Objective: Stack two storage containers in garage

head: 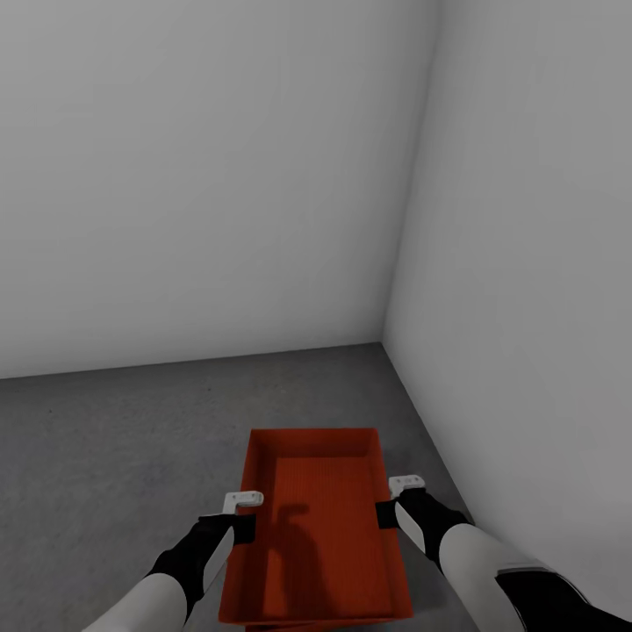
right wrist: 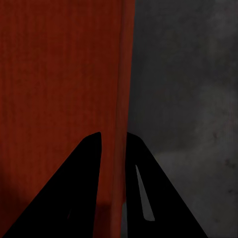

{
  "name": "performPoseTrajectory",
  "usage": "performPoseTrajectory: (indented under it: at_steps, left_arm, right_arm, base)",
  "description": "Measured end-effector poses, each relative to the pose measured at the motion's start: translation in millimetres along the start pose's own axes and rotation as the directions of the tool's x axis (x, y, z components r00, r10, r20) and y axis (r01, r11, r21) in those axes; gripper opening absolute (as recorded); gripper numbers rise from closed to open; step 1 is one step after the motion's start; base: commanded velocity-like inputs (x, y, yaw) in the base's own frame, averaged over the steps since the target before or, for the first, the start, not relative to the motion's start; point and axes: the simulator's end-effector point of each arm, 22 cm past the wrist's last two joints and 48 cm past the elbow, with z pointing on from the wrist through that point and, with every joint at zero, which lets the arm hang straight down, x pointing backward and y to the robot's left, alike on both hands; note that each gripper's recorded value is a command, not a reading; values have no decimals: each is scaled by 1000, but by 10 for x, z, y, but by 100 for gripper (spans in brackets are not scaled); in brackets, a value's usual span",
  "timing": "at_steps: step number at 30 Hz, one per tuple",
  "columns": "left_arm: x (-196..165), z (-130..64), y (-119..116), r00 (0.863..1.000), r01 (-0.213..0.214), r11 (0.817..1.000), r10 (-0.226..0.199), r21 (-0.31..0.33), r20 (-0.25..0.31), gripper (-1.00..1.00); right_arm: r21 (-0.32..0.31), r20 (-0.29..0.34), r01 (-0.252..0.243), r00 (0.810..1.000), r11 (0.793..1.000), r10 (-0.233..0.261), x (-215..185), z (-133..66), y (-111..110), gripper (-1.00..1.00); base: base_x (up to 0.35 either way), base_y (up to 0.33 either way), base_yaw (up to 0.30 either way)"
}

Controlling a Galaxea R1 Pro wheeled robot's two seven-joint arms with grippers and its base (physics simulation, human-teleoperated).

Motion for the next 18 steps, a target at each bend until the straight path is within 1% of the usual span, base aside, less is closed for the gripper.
performPoseTrajectory:
  at_steps: [18]
  left_arm:
    - [-2, 0, 0, 1000, 0, 1000, 0, 0, 0, -100]
  right_arm:
    - [0, 1, 0, 1000, 1000, 0, -2, 0, 0, -100]
  base:
    - [0, 0, 0]
